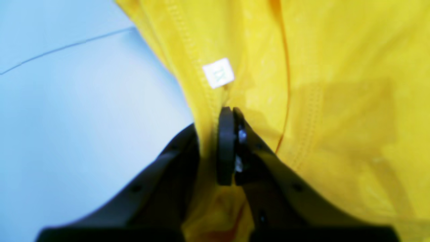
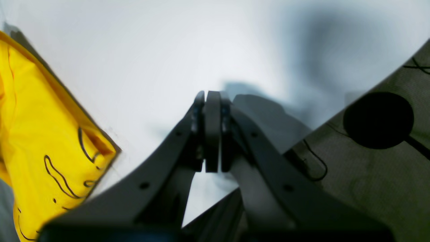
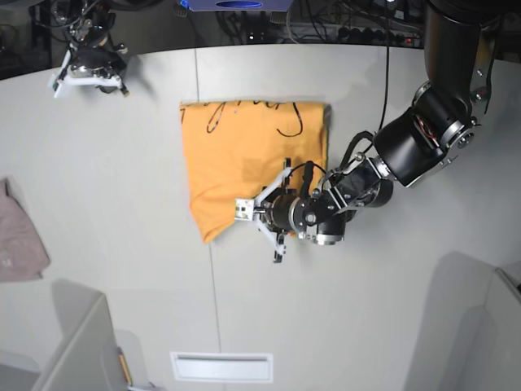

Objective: Fold the T-shirt properly
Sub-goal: 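Drag the folded shirt with the left gripper to square it on the table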

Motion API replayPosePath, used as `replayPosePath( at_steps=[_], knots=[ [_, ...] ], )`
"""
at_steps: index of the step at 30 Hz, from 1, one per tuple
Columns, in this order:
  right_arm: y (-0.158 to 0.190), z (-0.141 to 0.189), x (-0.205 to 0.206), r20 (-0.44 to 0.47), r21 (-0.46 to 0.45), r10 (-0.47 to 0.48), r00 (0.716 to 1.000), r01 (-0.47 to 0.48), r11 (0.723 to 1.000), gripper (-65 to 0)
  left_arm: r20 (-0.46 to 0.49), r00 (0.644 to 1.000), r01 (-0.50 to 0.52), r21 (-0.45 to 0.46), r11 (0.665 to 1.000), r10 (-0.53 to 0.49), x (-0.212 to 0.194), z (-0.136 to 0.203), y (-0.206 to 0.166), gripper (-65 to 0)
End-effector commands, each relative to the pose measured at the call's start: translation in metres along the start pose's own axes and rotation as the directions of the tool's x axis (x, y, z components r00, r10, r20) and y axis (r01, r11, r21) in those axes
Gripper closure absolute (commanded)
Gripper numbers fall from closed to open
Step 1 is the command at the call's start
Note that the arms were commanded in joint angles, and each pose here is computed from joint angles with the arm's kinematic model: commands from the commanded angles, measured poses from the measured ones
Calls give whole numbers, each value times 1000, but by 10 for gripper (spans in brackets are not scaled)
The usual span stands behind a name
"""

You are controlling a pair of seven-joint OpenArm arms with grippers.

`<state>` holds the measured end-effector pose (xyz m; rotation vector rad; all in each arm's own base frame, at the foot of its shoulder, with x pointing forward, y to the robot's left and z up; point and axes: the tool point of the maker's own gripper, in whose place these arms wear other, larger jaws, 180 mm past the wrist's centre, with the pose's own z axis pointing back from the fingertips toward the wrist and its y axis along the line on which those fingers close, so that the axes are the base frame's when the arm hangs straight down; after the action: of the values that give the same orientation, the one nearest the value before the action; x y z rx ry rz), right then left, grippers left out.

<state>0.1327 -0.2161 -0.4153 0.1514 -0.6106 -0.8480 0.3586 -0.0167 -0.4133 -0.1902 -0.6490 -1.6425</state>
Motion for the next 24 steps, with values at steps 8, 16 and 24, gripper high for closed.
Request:
replayPosePath(
  at_steps=[8, 16, 24],
  knots=[
    [8, 1, 12, 37, 24, 15, 999, -16, 1000, 0, 1, 1000, -7, 46, 999, 7, -4, 11, 21, 0],
    [17, -2, 17, 48, 44, 9, 999, -11, 999, 0, -9, 1000, -8, 47, 999, 8, -4, 10, 23, 0],
    [31, -1, 16, 53, 117, 58, 997, -64, 991, 0, -32, 999, -25, 52, 998, 27, -14, 10, 27, -204]
  ],
)
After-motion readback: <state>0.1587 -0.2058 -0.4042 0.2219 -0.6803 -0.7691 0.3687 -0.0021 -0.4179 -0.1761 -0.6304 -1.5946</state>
